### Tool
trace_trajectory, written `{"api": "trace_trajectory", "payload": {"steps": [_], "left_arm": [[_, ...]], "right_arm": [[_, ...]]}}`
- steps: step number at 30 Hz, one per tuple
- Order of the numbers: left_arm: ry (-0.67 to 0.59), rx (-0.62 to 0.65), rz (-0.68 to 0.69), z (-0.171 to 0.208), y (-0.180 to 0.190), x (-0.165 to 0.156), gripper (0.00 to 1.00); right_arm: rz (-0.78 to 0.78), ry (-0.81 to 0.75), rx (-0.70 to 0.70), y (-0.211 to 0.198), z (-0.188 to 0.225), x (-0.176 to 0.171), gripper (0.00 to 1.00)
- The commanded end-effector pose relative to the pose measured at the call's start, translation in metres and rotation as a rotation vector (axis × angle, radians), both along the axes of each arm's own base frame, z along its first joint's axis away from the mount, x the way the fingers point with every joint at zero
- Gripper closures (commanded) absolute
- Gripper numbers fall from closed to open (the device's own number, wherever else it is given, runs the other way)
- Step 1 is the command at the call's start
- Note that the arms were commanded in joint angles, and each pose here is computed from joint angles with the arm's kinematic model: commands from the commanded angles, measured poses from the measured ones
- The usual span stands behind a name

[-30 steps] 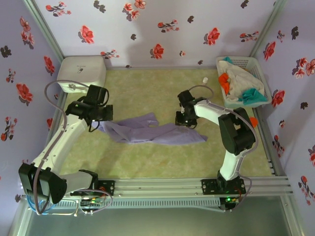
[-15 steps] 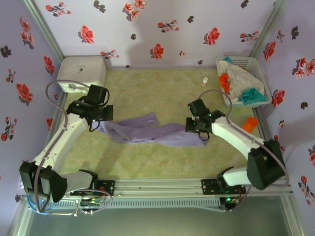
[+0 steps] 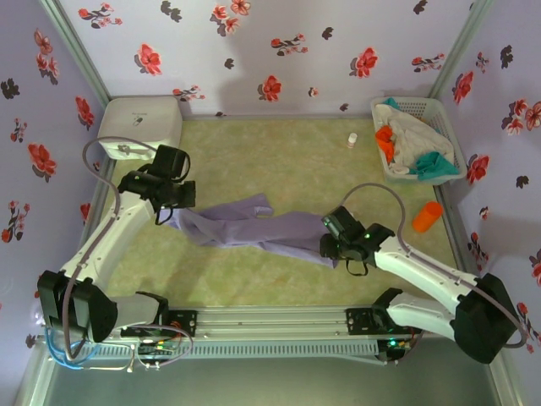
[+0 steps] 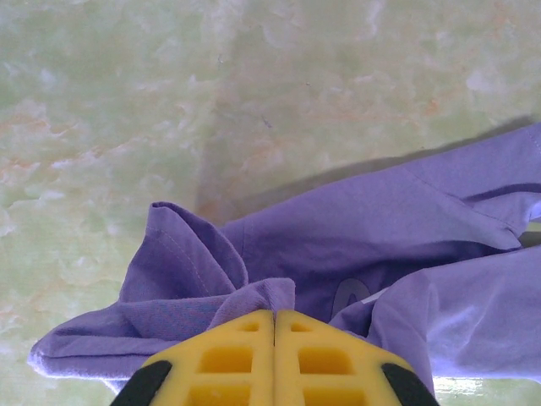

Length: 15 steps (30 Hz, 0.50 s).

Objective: Fold and stack the t-shirts

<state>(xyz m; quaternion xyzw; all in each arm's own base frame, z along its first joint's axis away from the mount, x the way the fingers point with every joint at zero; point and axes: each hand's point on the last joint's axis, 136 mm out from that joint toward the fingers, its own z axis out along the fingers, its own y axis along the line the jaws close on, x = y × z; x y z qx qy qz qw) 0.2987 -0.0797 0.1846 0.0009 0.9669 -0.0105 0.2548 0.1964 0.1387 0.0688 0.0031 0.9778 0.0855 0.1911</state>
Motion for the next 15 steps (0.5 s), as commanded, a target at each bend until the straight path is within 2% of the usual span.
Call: {"api": "trace_trajectory", "payload": {"steps": [1,4,8,15], "left_arm": [[-0.025,0.001,0.019,0.006,0.003,0.006,1.00],[-0.026,-0.002,0.022,0.005,0.003,0.007,1.00],[-0.018,0.005,0.017,0.005,0.004,0.005,1.00],[-0.012,0.006,0.022,0.002,0.006,0.002,1.00]], "right_arm": [[-0.070,-0.061,0.021,0.001,0.016,0.029,0.50],[-0.109,-0.013,0.080,0.006,0.012,0.053,0.48],[-0.089,0.007,0.045,0.008,0.008,0.083,0.48],[-0.064,0.106,0.052,0.015,-0.025,0.089,0.54]]}}
